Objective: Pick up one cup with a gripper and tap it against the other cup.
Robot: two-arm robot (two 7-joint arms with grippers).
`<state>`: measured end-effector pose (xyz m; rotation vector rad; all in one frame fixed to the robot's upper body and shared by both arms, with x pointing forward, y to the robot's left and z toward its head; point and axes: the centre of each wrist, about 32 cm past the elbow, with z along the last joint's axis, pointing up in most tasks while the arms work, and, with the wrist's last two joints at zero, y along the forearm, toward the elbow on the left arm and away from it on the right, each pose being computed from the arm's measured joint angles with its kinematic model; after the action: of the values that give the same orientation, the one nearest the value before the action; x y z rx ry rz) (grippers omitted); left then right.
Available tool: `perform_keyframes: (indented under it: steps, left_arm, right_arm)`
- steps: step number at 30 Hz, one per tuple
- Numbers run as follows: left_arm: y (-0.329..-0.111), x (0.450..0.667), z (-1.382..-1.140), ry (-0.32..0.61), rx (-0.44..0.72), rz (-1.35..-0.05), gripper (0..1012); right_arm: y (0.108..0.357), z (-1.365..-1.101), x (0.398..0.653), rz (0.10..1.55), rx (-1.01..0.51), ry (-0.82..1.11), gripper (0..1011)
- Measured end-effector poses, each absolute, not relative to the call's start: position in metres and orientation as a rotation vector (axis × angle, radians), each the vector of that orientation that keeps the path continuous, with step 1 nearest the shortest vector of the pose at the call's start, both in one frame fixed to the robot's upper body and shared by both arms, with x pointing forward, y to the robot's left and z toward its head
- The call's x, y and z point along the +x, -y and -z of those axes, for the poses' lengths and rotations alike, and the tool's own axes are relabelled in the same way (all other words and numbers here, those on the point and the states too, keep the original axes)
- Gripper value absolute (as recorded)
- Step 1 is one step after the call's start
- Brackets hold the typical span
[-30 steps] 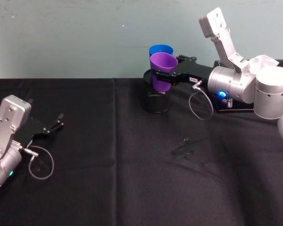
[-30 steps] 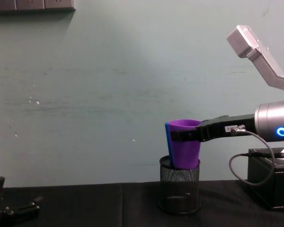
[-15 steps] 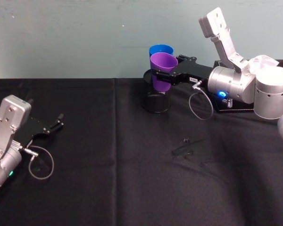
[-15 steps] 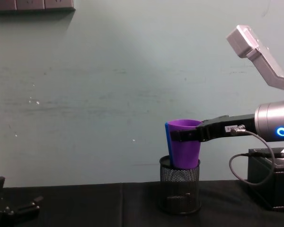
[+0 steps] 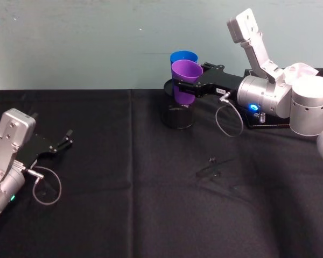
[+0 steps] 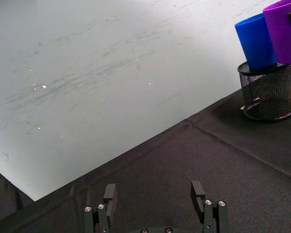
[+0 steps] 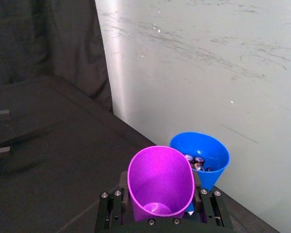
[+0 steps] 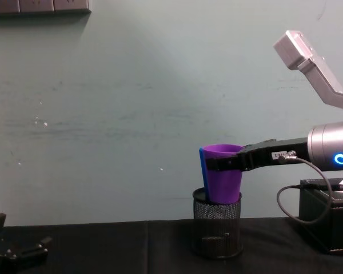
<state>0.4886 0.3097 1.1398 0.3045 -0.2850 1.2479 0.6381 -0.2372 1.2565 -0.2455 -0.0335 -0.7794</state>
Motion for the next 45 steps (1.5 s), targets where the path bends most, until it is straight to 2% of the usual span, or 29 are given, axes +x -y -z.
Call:
perform_keyframes:
  steps: [19,34,45]
  left_arm:
    - [-0.31,0.489,-1.14,0.285,0.304,-1.248,1000]
    - [-0.31,0.489,-1.14,0.285,0.305,-1.248,1000]
    - [-0.31,0.489,-1.14,0.285,0.304,-1.248,1000]
  right_arm:
    - [0.238,-1.258,0.635,0.772,-0.246,0.042,718]
    - [0.252,-1.255,0.595,0.729,-0.238,0.038,718]
    - [0.258,-1.236,0.57,0.703,-0.238,0.002,718]
